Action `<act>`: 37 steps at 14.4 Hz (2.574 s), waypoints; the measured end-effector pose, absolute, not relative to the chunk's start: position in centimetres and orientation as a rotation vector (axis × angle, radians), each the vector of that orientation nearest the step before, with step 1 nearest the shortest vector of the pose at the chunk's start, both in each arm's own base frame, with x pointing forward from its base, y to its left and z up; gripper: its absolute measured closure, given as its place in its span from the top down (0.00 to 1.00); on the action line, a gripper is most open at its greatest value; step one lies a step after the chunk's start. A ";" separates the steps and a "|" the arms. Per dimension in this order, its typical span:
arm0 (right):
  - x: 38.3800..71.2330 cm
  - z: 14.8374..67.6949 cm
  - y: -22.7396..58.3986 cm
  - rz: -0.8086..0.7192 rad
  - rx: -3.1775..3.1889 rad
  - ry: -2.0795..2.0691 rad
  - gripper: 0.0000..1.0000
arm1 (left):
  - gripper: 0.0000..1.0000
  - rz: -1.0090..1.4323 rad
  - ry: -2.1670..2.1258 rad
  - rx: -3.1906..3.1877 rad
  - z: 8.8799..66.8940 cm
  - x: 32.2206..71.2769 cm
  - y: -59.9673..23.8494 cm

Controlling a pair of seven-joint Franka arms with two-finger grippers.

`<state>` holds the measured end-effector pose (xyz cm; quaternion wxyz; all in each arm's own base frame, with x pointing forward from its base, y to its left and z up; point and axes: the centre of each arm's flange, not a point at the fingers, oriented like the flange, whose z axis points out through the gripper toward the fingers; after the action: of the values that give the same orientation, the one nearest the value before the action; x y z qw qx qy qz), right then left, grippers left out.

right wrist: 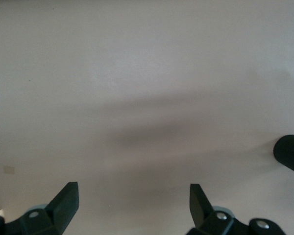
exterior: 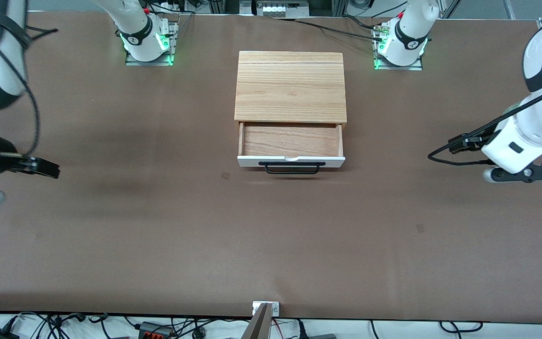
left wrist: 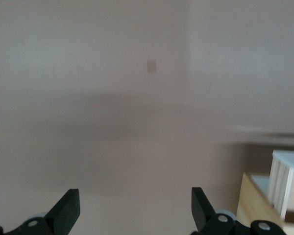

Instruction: Pull top drawer with both arms simultaneously

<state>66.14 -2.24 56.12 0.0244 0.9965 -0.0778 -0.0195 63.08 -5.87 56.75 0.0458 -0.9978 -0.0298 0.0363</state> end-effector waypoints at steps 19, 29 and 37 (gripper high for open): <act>55.8 56.6 -3.2 -0.092 3.086 -0.095 1.00 | 1.00 -0.038 0.096 -3.081 58.3 53.9 -3.5; 56.0 56.8 -2.6 -0.059 3.116 -0.070 1.00 | 1.00 -0.056 0.110 -3.085 58.6 55.8 -3.9; 56.1 56.2 -2.4 -0.051 3.129 -0.052 1.00 | 1.00 -0.038 0.110 -3.087 58.9 56.2 -3.9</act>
<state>56.07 -2.41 56.25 0.0058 0.9997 -0.0166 -0.0162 56.17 -3.89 58.93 0.0264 -0.9989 0.0357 -0.0123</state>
